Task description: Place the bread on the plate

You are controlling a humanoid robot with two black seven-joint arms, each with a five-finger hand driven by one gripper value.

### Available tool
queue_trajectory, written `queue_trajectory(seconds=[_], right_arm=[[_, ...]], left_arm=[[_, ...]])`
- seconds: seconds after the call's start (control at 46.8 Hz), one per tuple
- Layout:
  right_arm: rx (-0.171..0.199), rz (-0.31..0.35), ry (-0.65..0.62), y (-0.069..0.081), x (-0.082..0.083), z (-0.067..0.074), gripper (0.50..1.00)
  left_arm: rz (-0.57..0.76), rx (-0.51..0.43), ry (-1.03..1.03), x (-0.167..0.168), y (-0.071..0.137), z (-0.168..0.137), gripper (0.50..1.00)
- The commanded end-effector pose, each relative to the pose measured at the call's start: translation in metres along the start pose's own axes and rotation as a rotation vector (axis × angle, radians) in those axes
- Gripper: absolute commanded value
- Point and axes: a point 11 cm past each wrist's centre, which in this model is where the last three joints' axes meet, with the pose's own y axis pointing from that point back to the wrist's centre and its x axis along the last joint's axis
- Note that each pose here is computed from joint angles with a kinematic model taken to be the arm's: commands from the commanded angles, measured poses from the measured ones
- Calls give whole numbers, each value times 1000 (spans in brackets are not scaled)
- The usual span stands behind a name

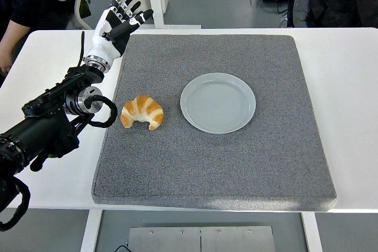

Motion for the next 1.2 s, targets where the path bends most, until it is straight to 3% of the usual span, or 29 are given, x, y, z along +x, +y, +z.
queue_trajectory(seconds=[0.0,0.577,0.855,1.175], right_arm=[[0,0,0,0,0,0,1000],[0,1,-2,0,0,0,1000],[0,1,-2,0,0,0,1000],[0,1,-2,0,0,0,1000]], left_arm=[[3,-1,2,0,0,0,978],[10,8,-36,-8,-2,8,977],[-94,91,-180,-30,19,47,975],[-213,240,-442,-27,43,77,974]])
